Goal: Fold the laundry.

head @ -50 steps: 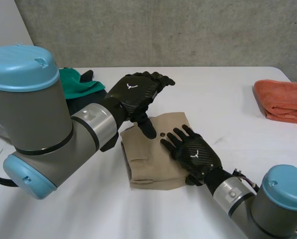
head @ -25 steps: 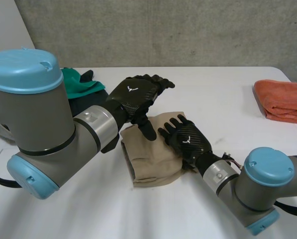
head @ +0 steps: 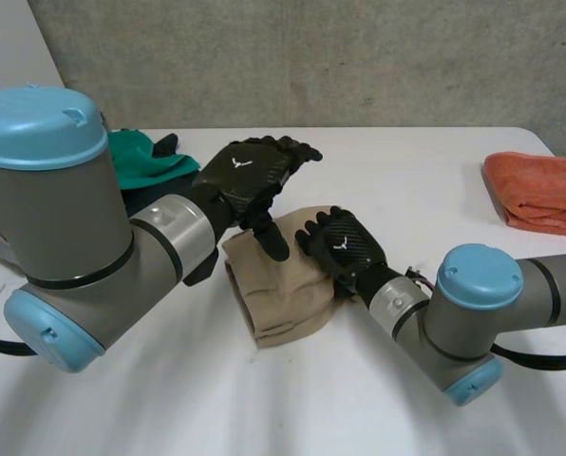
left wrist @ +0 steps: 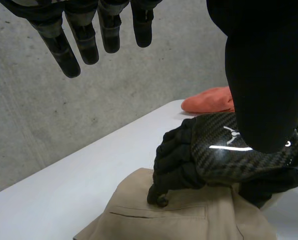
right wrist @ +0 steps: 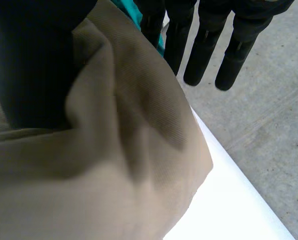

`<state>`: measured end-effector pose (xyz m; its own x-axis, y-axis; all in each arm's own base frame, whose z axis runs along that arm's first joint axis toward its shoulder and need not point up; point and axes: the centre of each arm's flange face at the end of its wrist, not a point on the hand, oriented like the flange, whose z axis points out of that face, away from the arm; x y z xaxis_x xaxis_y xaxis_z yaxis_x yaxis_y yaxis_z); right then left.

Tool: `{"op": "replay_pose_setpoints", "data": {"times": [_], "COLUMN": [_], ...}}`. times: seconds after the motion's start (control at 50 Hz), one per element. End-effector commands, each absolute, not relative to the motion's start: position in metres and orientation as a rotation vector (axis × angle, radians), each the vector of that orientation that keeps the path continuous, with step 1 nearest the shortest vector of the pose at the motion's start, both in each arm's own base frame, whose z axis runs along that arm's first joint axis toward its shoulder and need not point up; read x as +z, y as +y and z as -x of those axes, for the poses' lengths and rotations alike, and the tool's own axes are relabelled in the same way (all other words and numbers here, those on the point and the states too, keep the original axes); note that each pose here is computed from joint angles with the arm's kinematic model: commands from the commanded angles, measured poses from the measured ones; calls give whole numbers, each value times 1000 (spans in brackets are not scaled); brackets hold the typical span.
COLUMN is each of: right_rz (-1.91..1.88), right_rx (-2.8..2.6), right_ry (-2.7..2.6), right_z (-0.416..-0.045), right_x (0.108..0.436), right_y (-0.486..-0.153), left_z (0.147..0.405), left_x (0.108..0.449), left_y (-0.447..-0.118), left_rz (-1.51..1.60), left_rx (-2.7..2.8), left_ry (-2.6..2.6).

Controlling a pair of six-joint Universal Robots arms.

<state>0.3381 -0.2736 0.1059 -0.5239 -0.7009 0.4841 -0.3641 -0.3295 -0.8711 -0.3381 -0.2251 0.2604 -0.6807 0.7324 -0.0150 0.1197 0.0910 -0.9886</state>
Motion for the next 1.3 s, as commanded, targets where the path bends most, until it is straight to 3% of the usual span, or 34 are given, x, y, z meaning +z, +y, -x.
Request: {"op": "replay_pose_setpoints", "data": {"times": [0.02, 0.3, 0.4, 0.46, 0.66, 0.7, 0.82, 0.9, 1.06, 1.14, 1.3], "right_rz": [1322, 1318, 1257, 1181, 842, 741, 540, 496, 562, 543, 524], "right_rx": [-1965, -1911, -1963, -2049, -2412, -2491, -2588, -2600, -2552, -2540, -2439], "right_ry": [1624, 1661, 1626, 1574, 1447, 1421, 1391, 1406, 1515, 1585, 1701], "right_z": [-342, -346, -345, -339, -262, -231, -151, -107, -28, 7, 39], "right_x": [117, 112, 136, 168, 259, 276, 289, 280, 207, 170, 108], "right_y": [-283, -291, -298, -312, -412, -438, -489, -516, -561, -570, -568], "left_z": [336, 336, 336, 336, 332, 333, 337, 341, 350, 350, 350], "left_x": [262, 263, 264, 267, 306, 308, 309, 302, 286, 280, 273], "left_y": [-227, -227, -227, -226, -215, -214, -211, -206, -197, -195, -196], "left_rz": [827, 827, 824, 826, 815, 816, 829, 847, 881, 888, 889], "left_rx": [1638, 1639, 1641, 1647, 1742, 1747, 1740, 1711, 1652, 1634, 1621], "left_ry": [-1882, -1881, -1878, -1866, -1751, -1741, -1726, -1731, -1749, -1764, -1776]}}
